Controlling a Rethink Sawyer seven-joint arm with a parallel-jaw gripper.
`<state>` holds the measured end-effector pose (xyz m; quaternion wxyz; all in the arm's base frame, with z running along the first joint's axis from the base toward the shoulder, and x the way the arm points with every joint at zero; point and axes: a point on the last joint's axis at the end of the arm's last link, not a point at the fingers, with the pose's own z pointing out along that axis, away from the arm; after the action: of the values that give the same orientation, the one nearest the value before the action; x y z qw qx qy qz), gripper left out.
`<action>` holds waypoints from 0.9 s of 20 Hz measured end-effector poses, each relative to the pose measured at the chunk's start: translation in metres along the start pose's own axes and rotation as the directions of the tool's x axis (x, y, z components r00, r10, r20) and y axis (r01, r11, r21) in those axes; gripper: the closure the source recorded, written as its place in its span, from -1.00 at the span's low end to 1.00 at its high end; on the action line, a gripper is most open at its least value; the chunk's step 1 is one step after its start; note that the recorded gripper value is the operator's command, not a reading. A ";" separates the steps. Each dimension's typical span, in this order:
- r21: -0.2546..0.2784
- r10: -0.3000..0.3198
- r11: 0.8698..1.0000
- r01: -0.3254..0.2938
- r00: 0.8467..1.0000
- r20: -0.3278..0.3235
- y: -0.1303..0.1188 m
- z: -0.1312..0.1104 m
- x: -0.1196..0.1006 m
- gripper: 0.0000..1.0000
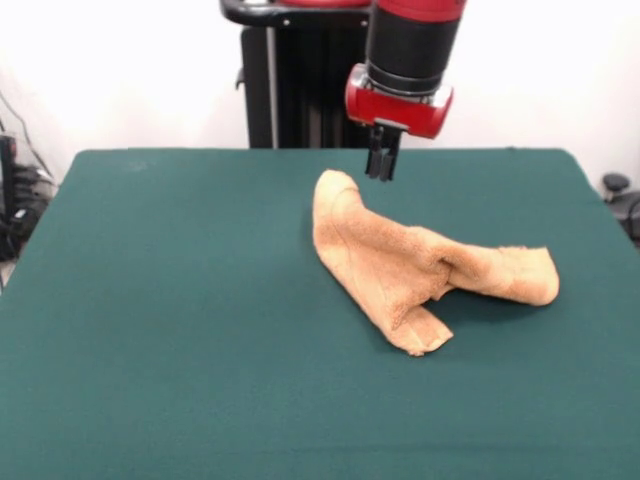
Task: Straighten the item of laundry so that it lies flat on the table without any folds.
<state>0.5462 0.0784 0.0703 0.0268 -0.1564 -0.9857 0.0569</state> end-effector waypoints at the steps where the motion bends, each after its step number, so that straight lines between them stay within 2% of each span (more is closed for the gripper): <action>1: 0.000 0.000 1.000 0.000 1.000 -0.002 -0.001 0.001 0.002 1.00; 8: -0.002 -0.030 1.000 0.030 0.999 0.022 -0.004 0.013 0.016 1.00; 18: -0.022 -0.027 0.999 0.027 0.999 0.017 -0.024 0.020 0.017 1.00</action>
<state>0.5216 0.0586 0.0540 0.0176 -0.1429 -0.9885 0.0468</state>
